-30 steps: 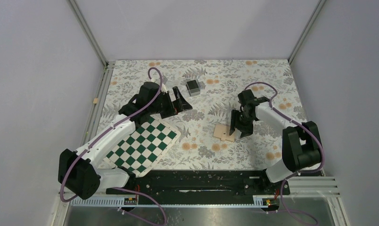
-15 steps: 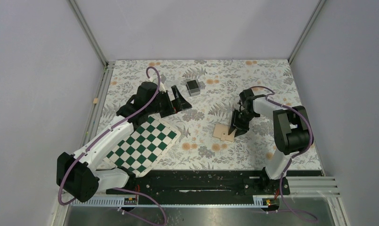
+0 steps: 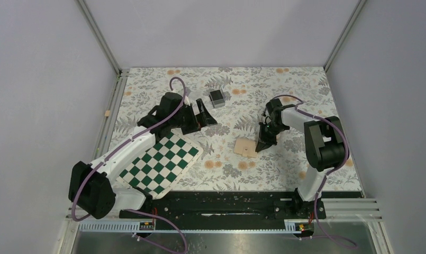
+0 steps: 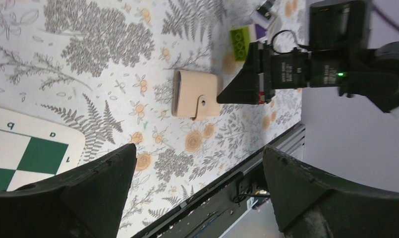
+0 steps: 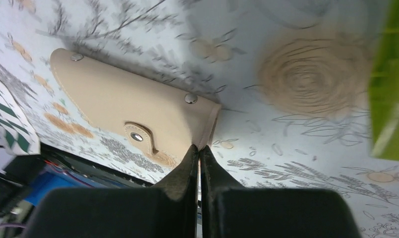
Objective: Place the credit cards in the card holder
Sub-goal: Move the card holder to the center of the board.
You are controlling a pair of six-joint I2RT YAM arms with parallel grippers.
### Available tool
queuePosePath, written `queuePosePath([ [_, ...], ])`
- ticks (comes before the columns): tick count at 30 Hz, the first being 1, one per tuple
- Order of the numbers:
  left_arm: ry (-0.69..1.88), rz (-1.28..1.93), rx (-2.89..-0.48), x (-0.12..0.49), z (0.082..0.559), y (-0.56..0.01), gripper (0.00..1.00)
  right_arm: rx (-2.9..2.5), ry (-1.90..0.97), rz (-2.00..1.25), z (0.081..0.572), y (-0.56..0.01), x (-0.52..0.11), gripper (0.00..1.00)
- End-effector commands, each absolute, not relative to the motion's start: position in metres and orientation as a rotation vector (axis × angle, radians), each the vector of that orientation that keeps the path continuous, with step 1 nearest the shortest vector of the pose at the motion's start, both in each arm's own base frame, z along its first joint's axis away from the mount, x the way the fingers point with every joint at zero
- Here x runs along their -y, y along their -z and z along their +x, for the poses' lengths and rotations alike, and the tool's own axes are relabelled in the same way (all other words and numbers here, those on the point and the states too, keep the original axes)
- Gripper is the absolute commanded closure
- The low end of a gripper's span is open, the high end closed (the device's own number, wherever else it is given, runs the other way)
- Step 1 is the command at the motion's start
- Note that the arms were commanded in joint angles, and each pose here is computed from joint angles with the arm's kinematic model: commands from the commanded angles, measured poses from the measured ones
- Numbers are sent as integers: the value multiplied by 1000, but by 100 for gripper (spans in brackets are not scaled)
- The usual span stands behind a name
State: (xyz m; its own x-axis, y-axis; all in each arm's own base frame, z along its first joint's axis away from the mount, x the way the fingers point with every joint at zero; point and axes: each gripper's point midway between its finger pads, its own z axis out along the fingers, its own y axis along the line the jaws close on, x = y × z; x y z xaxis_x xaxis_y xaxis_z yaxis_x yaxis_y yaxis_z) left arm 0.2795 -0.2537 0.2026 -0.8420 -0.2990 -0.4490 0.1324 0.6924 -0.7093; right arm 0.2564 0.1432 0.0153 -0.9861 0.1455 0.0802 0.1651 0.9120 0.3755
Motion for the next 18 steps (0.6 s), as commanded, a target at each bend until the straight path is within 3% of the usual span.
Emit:
queuePosePath([
  [1,1081,-110,-2411,262,279,-182,1,3041,683,50,249,-44,-172,100],
  [12,1031,-105,-2573,263,266,-120,1,2945,814,457,198,-75,-216,100],
  [13,1026,-97,-2586,264,265,-114,1,2957,799,458,199,-76,-214,96],
  [16,1007,-42,-2626,275,262,-97,2,3001,771,391,201,-78,-211,65],
  [18,978,-13,-2646,281,261,-87,2,3031,795,296,199,-82,-212,50],
])
